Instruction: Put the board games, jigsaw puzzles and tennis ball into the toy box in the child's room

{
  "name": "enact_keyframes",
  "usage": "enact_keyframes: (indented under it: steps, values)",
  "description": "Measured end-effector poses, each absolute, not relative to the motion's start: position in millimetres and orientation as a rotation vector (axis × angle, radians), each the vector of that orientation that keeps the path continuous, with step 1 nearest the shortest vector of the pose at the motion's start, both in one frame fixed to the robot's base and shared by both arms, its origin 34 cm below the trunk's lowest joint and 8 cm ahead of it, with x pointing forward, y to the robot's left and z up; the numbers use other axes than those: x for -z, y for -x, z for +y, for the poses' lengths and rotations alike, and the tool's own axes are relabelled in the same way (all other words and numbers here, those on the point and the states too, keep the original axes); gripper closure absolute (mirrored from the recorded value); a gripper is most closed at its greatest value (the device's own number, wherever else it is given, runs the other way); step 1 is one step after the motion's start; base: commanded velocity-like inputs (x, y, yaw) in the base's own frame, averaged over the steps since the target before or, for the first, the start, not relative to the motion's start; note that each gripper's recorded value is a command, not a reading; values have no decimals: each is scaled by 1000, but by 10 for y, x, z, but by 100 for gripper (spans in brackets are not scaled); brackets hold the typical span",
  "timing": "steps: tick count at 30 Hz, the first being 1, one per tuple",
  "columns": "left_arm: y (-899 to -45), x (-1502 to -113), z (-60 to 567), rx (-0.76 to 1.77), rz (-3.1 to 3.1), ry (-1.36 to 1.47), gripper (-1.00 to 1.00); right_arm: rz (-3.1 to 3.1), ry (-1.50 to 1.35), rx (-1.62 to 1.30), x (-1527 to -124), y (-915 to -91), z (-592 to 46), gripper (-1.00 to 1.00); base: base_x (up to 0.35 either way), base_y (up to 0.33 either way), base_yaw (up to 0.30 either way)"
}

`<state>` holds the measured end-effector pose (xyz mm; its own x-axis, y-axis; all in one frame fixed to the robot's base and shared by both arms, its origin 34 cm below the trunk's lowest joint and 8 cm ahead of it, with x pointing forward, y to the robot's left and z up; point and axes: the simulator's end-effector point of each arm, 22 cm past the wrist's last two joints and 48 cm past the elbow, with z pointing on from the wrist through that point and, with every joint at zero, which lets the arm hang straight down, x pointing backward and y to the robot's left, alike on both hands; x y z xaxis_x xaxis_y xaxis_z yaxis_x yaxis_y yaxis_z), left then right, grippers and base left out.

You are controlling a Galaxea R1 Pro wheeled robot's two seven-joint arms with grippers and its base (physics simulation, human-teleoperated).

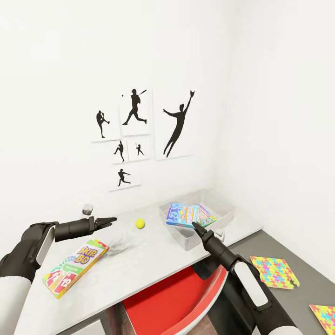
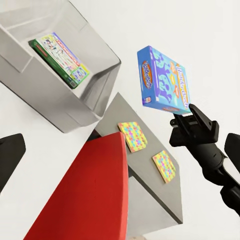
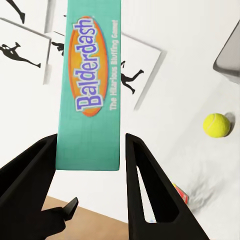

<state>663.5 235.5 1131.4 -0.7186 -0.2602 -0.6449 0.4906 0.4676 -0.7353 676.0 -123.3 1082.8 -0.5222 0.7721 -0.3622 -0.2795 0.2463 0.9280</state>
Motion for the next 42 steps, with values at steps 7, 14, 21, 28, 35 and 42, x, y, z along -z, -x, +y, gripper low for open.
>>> enact_keyframes:
  steps: [7,14,21,28,35,42]
  values:
    - [-6615,-11356,2380,1331,1976,-189,-100,1644,-489,-1406,-10752,-6787,-1247,100,0,0,0]
    - [-6509,-11487,2311,1416,1930,-230,-100,1737,-555,-1283,-10653,-6882,-1340,100,0,0,0]
    - [-6485,-11501,2293,1435,1922,-238,-100,1828,-556,-1280,-10642,-6922,-1250,100,0,0,0]
    - [-6483,-11503,2293,1437,1921,-237,-100,1864,-528,-1202,-11278,-7416,-1132,100,0,0,0]
    - [-6485,-11502,2301,1437,1921,-235,-100,1844,-507,-1128,-11924,-7783,-1056,100,0,0,0]
    - [-6486,-11501,2298,1438,1921,-234,-100,1893,-550,-1006,-12108,-8036,-1207,100,0,0,0]
